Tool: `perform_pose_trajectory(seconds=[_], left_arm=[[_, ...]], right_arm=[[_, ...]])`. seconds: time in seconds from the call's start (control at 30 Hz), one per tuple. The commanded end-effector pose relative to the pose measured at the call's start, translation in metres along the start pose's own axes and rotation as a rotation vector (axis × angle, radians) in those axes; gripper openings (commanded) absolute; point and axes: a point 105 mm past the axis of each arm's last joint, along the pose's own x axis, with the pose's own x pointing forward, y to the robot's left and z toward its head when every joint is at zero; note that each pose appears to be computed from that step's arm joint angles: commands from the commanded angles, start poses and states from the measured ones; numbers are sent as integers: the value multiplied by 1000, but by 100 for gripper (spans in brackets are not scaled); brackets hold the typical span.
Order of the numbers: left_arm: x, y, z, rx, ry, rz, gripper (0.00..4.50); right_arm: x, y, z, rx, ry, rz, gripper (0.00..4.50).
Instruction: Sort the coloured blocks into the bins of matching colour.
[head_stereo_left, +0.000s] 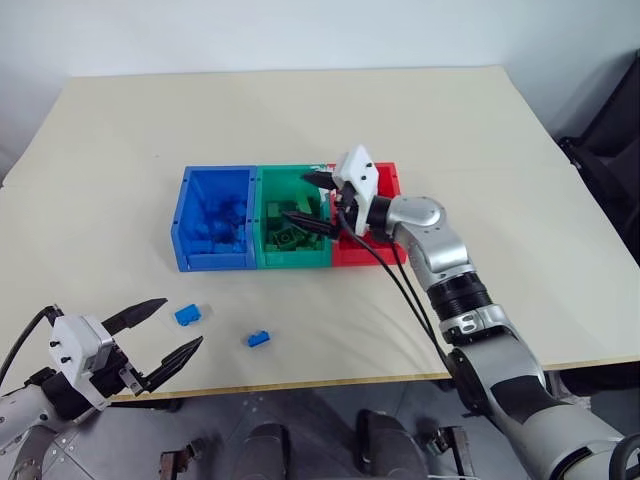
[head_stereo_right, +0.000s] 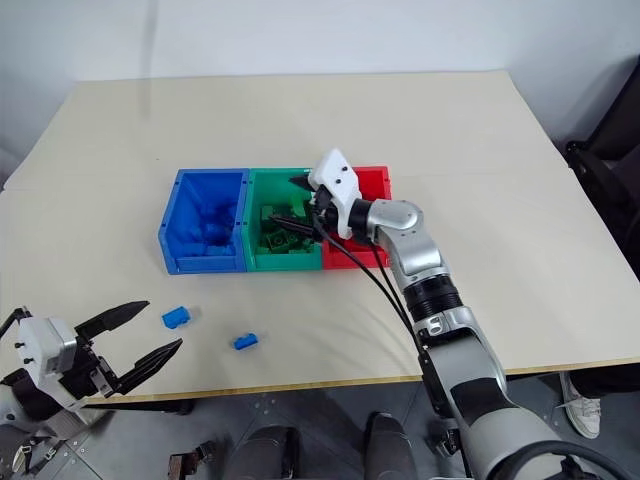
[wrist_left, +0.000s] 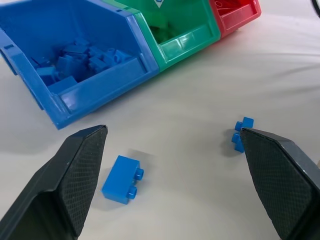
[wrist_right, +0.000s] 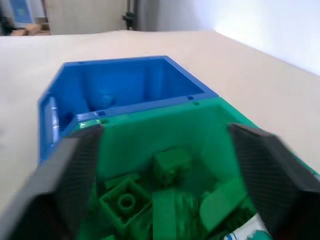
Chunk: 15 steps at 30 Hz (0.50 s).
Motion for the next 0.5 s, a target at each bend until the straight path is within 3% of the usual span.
perform_pose_trajectory(seconds=[0.03, 0.2, 0.33, 0.4, 0.5], left_arm=[[-9, 9, 5, -10, -5, 19, 450], [-22, 23, -1, -10, 42, 40, 450], [-24, 28, -2, 26, 73, 16, 450], [-20, 23, -2, 13, 96, -32, 450], [11, -6, 7, -11, 173, -242, 450]], right_arm=[[-43, 15, 23, -53, -162, 143, 445], [-101, 47, 1, -35, -97, 302, 445], [-146, 74, -24, 30, 53, 441, 445], [-155, 74, -27, 79, 74, 415, 445], [-167, 76, -33, 132, 141, 398, 445]])
